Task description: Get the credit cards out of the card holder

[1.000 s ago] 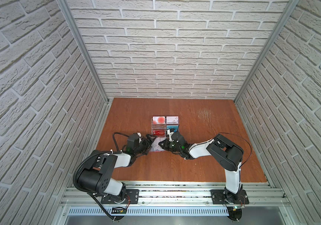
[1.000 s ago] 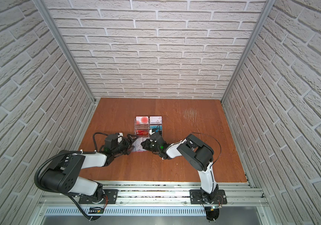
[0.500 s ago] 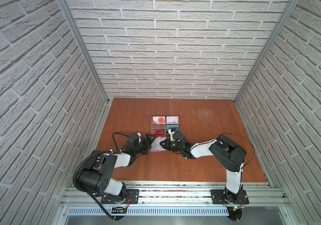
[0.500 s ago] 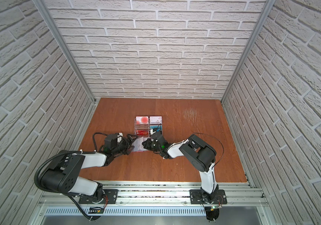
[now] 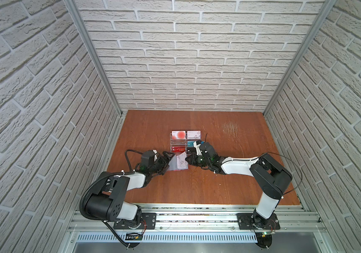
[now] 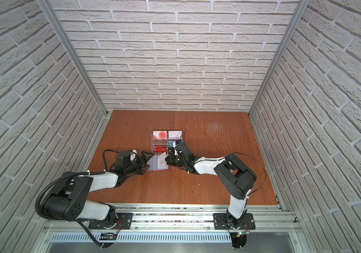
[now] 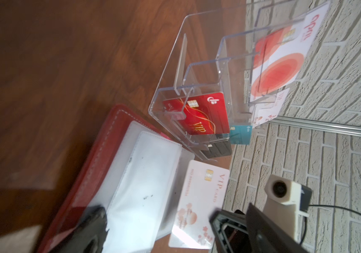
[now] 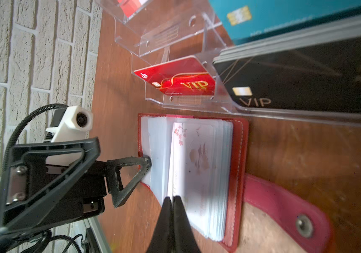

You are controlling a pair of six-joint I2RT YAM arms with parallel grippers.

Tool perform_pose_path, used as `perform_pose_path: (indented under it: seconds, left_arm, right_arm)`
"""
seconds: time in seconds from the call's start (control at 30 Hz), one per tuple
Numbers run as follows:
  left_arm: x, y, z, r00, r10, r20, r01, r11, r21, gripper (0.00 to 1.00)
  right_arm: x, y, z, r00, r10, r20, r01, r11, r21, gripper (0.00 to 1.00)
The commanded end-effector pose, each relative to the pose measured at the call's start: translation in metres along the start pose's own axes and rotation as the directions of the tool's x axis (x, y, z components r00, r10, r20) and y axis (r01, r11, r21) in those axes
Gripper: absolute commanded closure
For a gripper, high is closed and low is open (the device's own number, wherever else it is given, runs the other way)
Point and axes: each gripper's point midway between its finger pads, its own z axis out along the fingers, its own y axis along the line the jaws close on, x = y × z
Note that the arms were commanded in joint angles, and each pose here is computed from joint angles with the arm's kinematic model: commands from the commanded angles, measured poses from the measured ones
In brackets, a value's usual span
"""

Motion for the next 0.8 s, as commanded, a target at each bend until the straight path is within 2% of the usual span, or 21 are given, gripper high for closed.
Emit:
perform_pose_path:
  seconds: [0.0, 0.1, 0.17, 0.27, 0.4, 0.47, 0.53, 0.63, 0.77]
  left_arm:
    - [0.000, 0.008, -0.005, 1.000, 0.008, -0.012, -0.008, 0.998, -0.060, 0.02]
    - [-0.003, -0.011, -0.011, 0.998, 0.056, -0.018, -0.056, 0.998, -0.040, 0.02]
    - [-0.005, -0.025, -0.016, 0.996, 0.083, -0.014, -0.083, 0.996, -0.024, 0.02]
    - [-0.005, -0.040, -0.025, 0.993, 0.122, -0.006, -0.122, 0.993, -0.012, 0.02]
    - [-0.002, -0.052, -0.034, 0.986, 0.167, -0.003, -0.167, 0.986, -0.010, 0.02]
    - [0.003, -0.054, -0.035, 0.983, 0.184, -0.009, -0.184, 0.983, -0.012, 0.02]
    - [0.006, -0.057, -0.037, 0.979, 0.203, -0.006, -0.203, 0.979, -0.010, 0.02]
    - [0.010, -0.065, -0.038, 0.972, 0.233, 0.007, -0.233, 0.972, -0.004, 0.02]
    - [0.016, -0.087, -0.039, 0.953, 0.303, 0.028, -0.303, 0.953, 0.014, 0.02]
  right_arm:
    - [-0.007, 0.005, -0.030, 0.980, -0.181, -0.087, 0.188, 0.979, 0.083, 0.94]
    - [-0.018, 0.011, -0.053, 0.935, -0.308, -0.176, 0.332, 0.934, 0.128, 0.94]
    - [-0.027, 0.016, -0.068, 0.888, -0.392, -0.241, 0.434, 0.888, 0.155, 0.94]
    - [-0.047, 0.022, -0.092, 0.800, -0.507, -0.321, 0.584, 0.781, 0.221, 0.94]
    - [-0.081, 0.041, -0.113, 0.697, -0.638, -0.327, 0.715, 0.653, 0.249, 0.94]
    - [-0.092, 0.051, -0.118, 0.612, -0.716, -0.337, 0.790, 0.573, 0.218, 0.95]
    - [-0.099, 0.058, -0.119, 0.495, -0.792, -0.358, 0.869, 0.464, 0.175, 0.94]
    - [-0.108, 0.055, -0.119, 0.349, -0.849, -0.396, 0.937, 0.325, 0.130, 0.94]
    - [-0.123, 0.051, -0.122, 0.207, -0.892, -0.402, 0.978, 0.193, 0.075, 0.94]
